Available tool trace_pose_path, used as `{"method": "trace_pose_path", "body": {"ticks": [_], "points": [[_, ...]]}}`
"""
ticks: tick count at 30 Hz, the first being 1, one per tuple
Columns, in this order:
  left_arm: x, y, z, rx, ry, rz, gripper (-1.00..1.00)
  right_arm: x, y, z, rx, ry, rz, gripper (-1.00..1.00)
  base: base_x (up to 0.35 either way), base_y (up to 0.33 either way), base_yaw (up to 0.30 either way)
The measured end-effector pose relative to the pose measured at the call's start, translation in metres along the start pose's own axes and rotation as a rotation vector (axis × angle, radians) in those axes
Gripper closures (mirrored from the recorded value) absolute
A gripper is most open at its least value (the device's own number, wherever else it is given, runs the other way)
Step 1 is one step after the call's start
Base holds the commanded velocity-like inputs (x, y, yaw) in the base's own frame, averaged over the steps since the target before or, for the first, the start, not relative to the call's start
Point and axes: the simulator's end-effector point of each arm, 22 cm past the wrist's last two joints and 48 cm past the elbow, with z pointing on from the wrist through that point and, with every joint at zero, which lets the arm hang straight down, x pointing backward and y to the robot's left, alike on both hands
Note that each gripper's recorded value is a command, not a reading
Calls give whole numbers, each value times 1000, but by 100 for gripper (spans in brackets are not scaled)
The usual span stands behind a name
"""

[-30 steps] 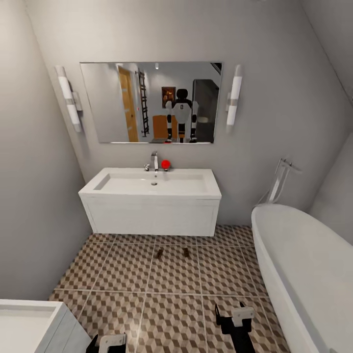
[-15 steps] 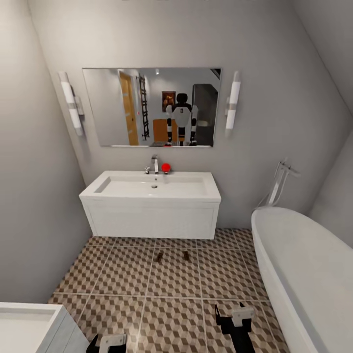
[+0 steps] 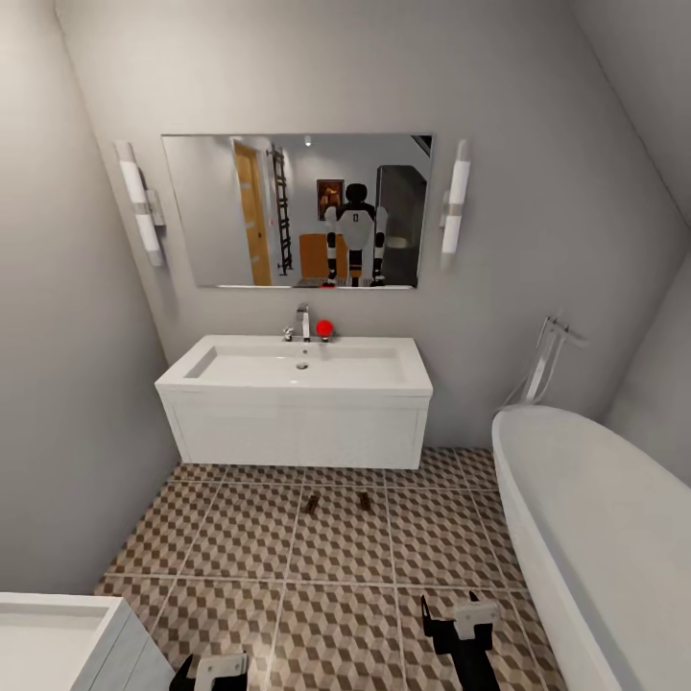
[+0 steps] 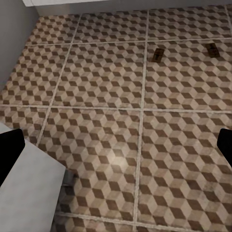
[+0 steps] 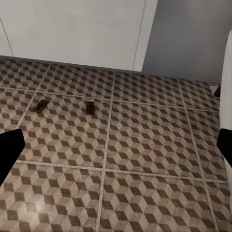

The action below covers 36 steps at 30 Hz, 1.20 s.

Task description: Take the four mousetraps from the cabinet in the bathroom and place them on the bathroom floor. Make sure all four end up on the same floor surface, and ensure that at least two of them are either under or directly next to the same bathroom sink.

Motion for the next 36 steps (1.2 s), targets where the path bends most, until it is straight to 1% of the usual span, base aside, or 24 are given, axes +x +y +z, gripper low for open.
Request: {"method": "trace_pose_path", "body": {"ticks": [11,14,20,36], "points": [[1,-1,-1,1,4,0,-100,0,1,0,-1,1,1,-100,0,0,0],[2,-1,-1,1,5,0,-100,0,1,0,-1,1,1,-100,-109,0,0],[5,-1,-2,1,10,1,-100,0,1,0,-1,2,1,-100,-275,0,0],[6,-1,-3,2,12,1,-100,0,1,0,0,1,1,-100,-335,0,0]]}}
